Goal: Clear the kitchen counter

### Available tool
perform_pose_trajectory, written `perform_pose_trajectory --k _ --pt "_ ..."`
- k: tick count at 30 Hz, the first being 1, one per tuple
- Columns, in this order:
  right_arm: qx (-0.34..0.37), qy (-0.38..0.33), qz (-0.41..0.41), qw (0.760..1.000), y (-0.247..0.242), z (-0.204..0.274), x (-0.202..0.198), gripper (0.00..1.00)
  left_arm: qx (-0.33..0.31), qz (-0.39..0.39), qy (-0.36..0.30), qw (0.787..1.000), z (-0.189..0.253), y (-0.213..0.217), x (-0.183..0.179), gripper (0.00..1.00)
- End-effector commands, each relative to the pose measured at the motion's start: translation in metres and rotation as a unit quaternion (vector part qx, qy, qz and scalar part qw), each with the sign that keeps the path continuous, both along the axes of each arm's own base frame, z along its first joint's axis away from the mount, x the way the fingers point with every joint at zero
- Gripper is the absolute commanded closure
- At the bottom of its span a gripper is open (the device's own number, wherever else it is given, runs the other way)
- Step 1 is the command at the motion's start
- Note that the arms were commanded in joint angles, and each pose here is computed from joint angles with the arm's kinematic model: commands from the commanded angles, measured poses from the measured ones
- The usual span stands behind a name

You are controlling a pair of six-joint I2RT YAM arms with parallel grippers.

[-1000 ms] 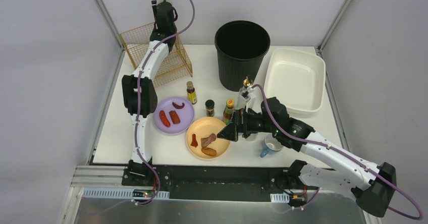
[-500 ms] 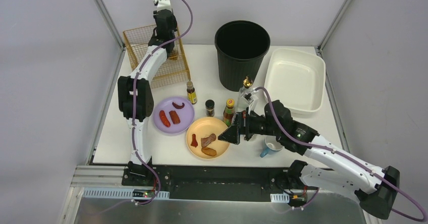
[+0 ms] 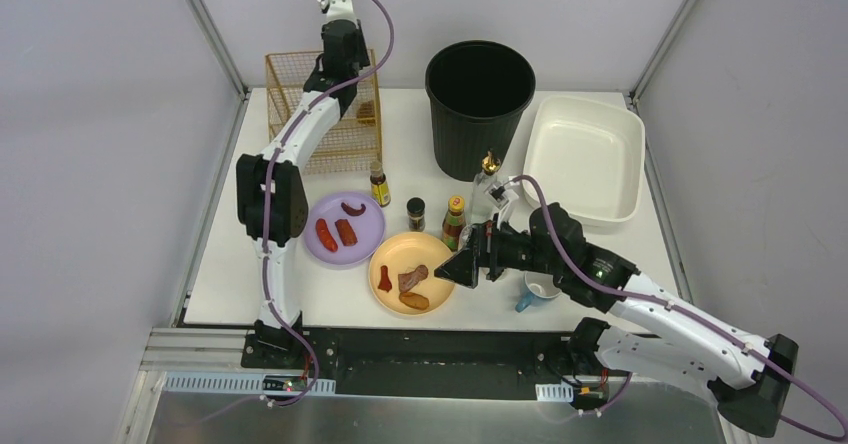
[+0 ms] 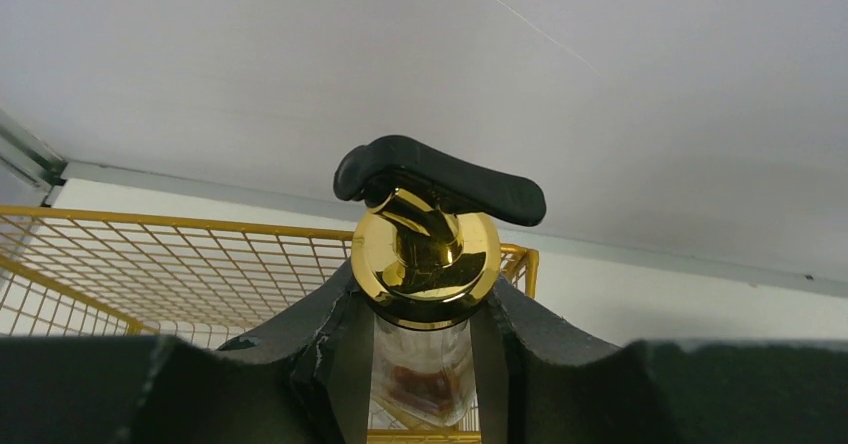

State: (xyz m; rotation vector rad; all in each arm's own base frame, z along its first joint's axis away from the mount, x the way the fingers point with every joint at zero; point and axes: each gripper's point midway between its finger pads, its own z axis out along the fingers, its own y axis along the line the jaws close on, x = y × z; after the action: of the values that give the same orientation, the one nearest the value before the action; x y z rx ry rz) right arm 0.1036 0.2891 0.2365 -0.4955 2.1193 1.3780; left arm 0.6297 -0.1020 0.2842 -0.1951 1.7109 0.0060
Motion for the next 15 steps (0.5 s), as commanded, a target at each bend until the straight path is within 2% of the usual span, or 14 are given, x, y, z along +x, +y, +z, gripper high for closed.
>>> perform_pose_trajectory --k 1,15 --pt "0.013 -0.006 -0.015 1.000 -0.002 0.009 0.001 0.01 -0.055 -0.068 -0.051 0.995 0.065 -0.057 -0.021 1.00" --pt "0.012 -0.003 -0.044 0.999 -0.011 0.016 0.001 0.01 -0.079 -0.088 -0.063 0.991 0.081 -0.109 -0.038 1.00"
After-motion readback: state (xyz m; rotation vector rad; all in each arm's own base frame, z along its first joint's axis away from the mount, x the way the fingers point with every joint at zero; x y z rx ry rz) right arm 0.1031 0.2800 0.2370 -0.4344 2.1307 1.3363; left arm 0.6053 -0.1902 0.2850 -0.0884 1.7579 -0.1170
